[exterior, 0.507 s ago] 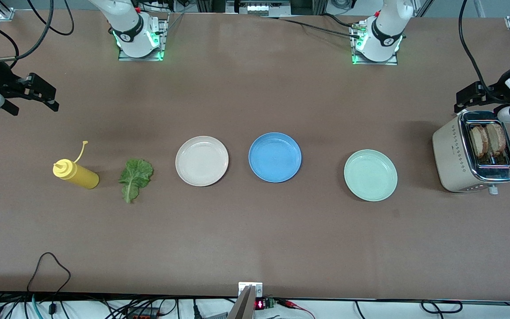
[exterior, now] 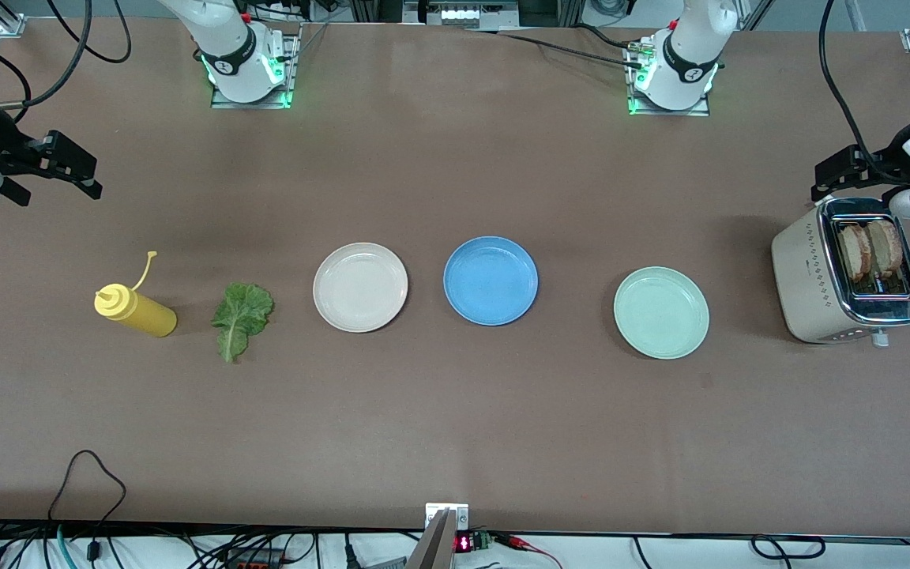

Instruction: Make sandwich in blue plate with both arms

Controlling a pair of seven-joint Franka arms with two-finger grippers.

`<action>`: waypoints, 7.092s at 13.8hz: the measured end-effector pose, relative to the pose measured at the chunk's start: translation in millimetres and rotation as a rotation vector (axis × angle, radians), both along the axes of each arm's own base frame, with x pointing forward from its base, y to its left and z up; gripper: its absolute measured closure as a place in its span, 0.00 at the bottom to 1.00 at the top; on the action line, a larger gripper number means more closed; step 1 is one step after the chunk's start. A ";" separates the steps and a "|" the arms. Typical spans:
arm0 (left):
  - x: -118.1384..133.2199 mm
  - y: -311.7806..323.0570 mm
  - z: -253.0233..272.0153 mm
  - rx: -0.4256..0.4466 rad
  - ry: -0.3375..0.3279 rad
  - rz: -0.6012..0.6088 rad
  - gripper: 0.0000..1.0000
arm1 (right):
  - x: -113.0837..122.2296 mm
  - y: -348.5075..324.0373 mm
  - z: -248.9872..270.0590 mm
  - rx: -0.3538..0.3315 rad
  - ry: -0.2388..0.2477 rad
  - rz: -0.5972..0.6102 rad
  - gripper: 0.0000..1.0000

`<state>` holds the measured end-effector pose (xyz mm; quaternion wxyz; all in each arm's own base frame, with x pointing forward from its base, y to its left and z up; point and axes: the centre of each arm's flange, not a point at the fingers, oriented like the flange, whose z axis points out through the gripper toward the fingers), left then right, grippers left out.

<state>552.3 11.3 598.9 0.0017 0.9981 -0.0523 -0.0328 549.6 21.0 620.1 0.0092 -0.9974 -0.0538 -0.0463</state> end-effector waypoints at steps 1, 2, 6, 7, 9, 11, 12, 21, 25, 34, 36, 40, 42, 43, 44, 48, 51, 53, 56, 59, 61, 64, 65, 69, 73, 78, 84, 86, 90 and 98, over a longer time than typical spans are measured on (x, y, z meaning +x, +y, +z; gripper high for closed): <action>0.0 0.0 0.0 0.000 0.000 0.000 0.00 | 0.0 0.0 0.0 0.000 0.000 0.000 0.00; 0.0 0.0 0.0 0.000 0.000 0.000 0.00 | 0.0 0.0 0.0 0.000 0.000 0.000 0.00; -0.1 1.6 -0.6 0.000 0.003 0.004 0.00 | 0.0 0.0 0.0 0.000 0.000 0.000 0.00; -0.7 1.9 -1.2 0.000 0.009 0.004 0.00 | 0.0 0.0 0.0 0.000 0.000 0.000 0.00; -2.6 2.5 -3.2 0.017 0.029 0.001 0.00 | 0.0 0.0 0.0 0.000 0.000 0.000 0.00; -1.8 4.8 -4.0 0.073 0.037 -0.008 0.00 | 0.0 -0.4 0.0 0.000 0.000 -0.001 0.00; 0.1 5.6 -4.8 0.093 0.045 -0.010 0.00 | 0.1 -1.1 -0.2 0.000 0.001 -0.002 0.00; 16.6 67.4 -48.4 0.186 0.191 0.076 0.00 | 16.3 -10.9 -53.4 -0.001 0.105 -0.019 0.00; 22.4 57.4 -64.6 0.223 0.219 0.046 0.00 | 25.9 -9.3 -90.3 -0.002 0.174 -0.016 0.00; 22.8 54.5 -90.7 0.225 0.225 0.027 0.00 | 80.5 11.9 -206.5 -0.020 0.170 0.016 0.00; 24.5 56.8 -97.4 0.227 0.210 0.025 0.00 | 91.8 19.2 -240.1 -0.018 0.161 0.023 0.00; 22.9 64.1 -118.4 0.255 0.192 0.012 0.00 | 109.5 28.6 -314.9 -0.013 0.140 0.030 0.00; 20.9 66.2 -119.0 0.257 0.184 0.013 0.00 | 114.7 33.8 -352.8 -0.011 0.129 0.034 0.00; 20.3 68.1 -119.8 0.257 0.180 0.015 0.00 | 116.8 36.0 -367.4 -0.009 0.117 0.035 0.00; 19.7 70.6 -121.7 0.256 0.176 0.018 0.00 | 119.0 37.4 -379.5 -0.008 0.101 0.036 0.00; 18.7 75.4 -130.0 0.254 0.163 0.020 0.00 | 123.3 39.0 -413.6 -0.003 0.063 0.035 0.00; 18.9 86.4 -144.8 0.260 0.126 0.021 0.01 | 123.5 42.0 -417.8 -0.002 0.063 0.039 0.10; 16.2 96.2 -163.3 0.286 0.106 0.008 0.01 | 123.5 42.8 -417.9 -0.002 0.064 0.040 0.32; 15.0 104.5 -174.0 0.315 0.073 -0.010 0.03 | 123.3 43.1 -418.8 -0.002 0.065 0.040 0.51; 5.9 125.2 -205.1 0.302 0.016 -0.001 0.07 | 122.8 42.9 -421.4 -0.002 0.069 0.040 0.82; -4.0 137.3 -219.3 0.294 0.022 0.015 0.29 | 122.7 42.4 -421.9 -0.002 0.069 0.039 0.89; -13.4 136.6 -228.2 0.288 0.036 0.013 0.45 | 125.0 41.3 -419.2 -0.002 0.063 0.038 0.97; -15.8 136.1 -229.9 0.286 0.040 0.012 0.59 | 126.5 41.1 -416.7 -0.002 0.059 0.038 0.97; -19.3 138.0 -230.4 0.285 0.044 0.016 0.92 | 132.2 45.3 -388.9 -0.004 0.057 0.067 0.97; -21.9 141.7 -219.2 0.289 0.031 0.026 0.92 | 136.2 48.2 -343.6 -0.007 0.085 0.093 0.97; -15.8 133.7 -185.2 0.303 0.015 0.023 0.92 | 134.9 61.1 -299.2 -0.011 0.110 0.170 0.97; -0.8 73.7 -137.5 0.321 0.071 -0.047 0.92 | 125.7 81.6 -237.4 -0.006 0.108 0.265 0.97; 1.2 77.6 -133.0 0.322 0.062 -0.040 0.92 | 120.7 92.9 -221.7 -0.002 0.103 0.296 0.97; 17.3 19.8 -99.4 0.325 0.042 -0.122 0.92 | 109.5 119.5 -196.2 0.007 0.091 0.357 0.97; 24.6 -44.3 -102.5 0.221 0.076 -0.167 0.92 | 97.6 166.8 -168.6 0.007 0.048 0.432 0.97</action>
